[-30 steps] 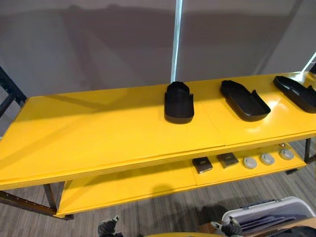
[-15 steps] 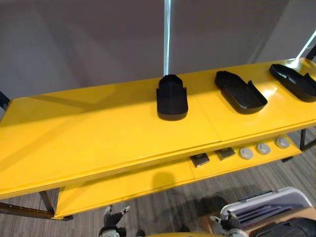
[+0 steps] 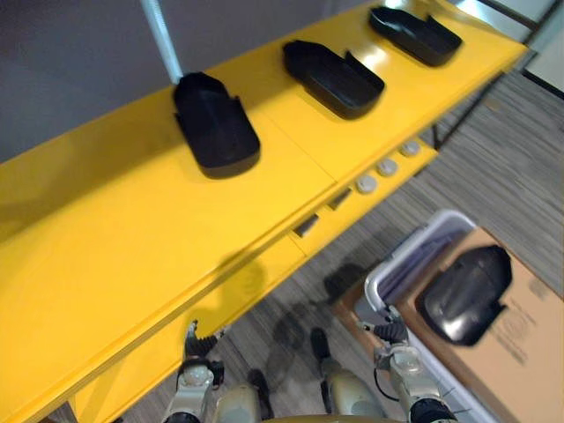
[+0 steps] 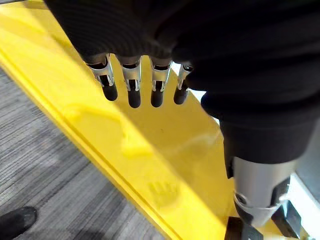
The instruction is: Walk over and take plastic housings, then place them on the shelf
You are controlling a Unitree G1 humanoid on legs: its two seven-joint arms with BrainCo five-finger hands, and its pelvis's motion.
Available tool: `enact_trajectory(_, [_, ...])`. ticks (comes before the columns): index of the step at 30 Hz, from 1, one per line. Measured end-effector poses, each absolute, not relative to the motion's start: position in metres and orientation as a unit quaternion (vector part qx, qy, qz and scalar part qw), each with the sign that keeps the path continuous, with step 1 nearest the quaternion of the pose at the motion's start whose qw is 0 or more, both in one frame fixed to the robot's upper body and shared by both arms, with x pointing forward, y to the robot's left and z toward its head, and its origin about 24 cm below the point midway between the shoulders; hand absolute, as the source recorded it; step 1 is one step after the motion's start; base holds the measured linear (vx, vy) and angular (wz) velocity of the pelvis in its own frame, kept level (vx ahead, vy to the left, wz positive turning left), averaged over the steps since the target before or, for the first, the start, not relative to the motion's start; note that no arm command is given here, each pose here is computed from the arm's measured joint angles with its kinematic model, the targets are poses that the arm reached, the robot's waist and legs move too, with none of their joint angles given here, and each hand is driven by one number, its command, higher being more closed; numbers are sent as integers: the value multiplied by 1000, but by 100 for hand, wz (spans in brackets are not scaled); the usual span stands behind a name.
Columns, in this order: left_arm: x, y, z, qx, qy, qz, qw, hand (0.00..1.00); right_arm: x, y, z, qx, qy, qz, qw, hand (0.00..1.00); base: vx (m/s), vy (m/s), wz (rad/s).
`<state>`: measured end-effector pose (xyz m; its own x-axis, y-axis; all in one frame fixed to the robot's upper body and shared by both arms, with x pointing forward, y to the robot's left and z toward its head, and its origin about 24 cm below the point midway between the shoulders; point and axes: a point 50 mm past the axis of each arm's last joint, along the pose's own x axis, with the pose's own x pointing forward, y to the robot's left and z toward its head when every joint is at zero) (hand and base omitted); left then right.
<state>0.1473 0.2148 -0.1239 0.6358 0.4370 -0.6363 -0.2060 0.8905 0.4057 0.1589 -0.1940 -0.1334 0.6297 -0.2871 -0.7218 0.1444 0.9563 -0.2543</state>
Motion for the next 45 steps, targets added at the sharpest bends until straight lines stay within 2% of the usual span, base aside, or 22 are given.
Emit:
enact_trajectory(8, [143,198,-131,139,407,153,889,0,143,-203,-141,-104,442,-120,883,0,-34,-180,-93])
enact_trajectory(16, [133,177,-138,117,427,133,887,0,119,-222,-145,-76,465,-173,865,0,-4,8,-114])
enact_trajectory(20, [131,178,-139,110,430,138,886,0,92,-235,-150,-27,484,-233,843,0,18,213,-78])
enact_trajectory(23, [127,189,-139,117,435,148,881,0,73,-228,-155,25,498,-270,824,0,157,272,-26])
enact_trajectory(30, [120,197,-143,128,453,150,870,0,72,-235,-152,69,472,-323,817,0,171,96,-11])
enact_trajectory(39, [113,197,-147,128,467,151,862,0,66,-255,-146,96,444,-415,788,0,67,-8,0])
enact_trajectory(42, [113,198,-147,128,466,152,862,0,76,-268,-133,88,402,-436,800,0,4,-5,-8])
enact_trajectory(45, [112,200,-146,127,466,159,861,0,98,-291,-101,60,313,-461,828,0,-48,9,-12])
